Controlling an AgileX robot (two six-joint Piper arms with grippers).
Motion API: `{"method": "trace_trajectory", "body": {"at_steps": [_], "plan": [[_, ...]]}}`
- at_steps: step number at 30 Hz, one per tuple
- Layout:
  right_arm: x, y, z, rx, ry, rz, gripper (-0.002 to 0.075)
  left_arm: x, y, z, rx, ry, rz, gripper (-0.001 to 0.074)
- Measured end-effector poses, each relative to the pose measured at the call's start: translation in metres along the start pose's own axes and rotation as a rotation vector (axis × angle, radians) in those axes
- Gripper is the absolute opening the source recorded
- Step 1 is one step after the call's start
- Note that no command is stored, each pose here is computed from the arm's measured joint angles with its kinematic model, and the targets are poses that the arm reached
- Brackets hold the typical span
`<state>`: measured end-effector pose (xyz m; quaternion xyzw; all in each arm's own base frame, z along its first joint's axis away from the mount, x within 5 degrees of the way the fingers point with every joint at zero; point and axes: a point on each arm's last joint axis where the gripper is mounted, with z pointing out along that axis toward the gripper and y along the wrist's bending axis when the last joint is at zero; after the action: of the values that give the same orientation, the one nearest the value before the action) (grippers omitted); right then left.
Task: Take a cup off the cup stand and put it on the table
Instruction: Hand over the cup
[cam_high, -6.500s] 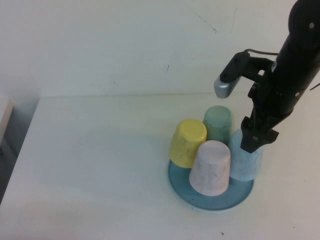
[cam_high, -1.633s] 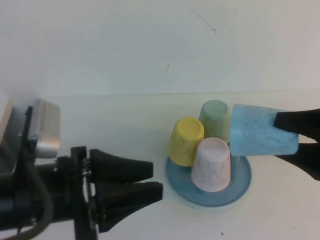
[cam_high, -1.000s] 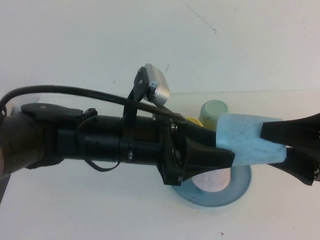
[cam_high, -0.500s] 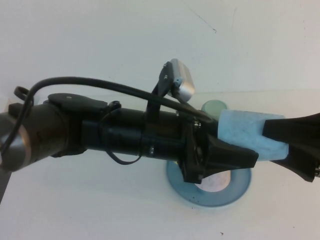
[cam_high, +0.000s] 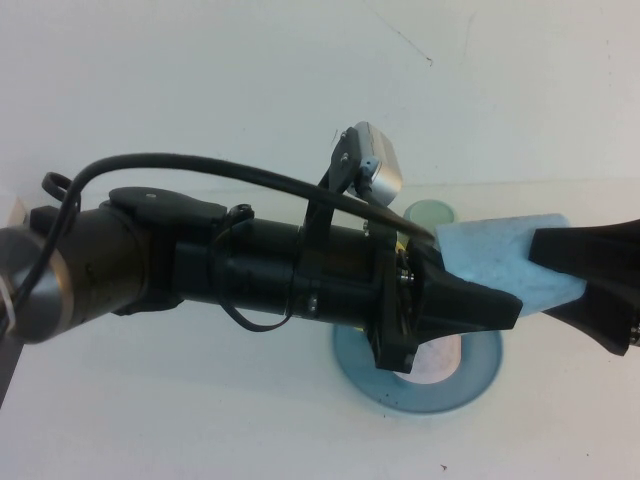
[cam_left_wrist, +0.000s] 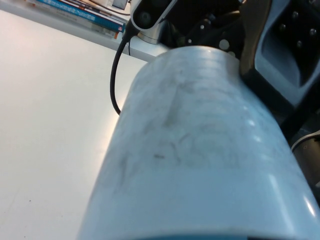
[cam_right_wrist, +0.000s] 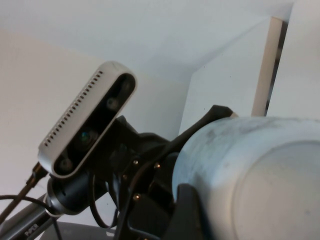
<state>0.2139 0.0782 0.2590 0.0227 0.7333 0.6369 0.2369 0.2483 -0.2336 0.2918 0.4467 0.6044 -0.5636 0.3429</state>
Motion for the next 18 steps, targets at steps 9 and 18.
{"method": "trace_trajectory", "body": {"at_steps": [9, 18], "plan": [[-0.0003, 0.0002, 0.0, -0.003, -0.004, -0.051, 0.0575, 0.0, -0.0001, 0.0, 0.002, 0.0, 0.006, 0.0038], [-0.0019, 0.0018, 0.0002, -0.008, -0.008, -0.197, 0.0574, -0.0005, 0.0009, 0.0, -0.01, 0.001, 0.039, 0.0037]]}}
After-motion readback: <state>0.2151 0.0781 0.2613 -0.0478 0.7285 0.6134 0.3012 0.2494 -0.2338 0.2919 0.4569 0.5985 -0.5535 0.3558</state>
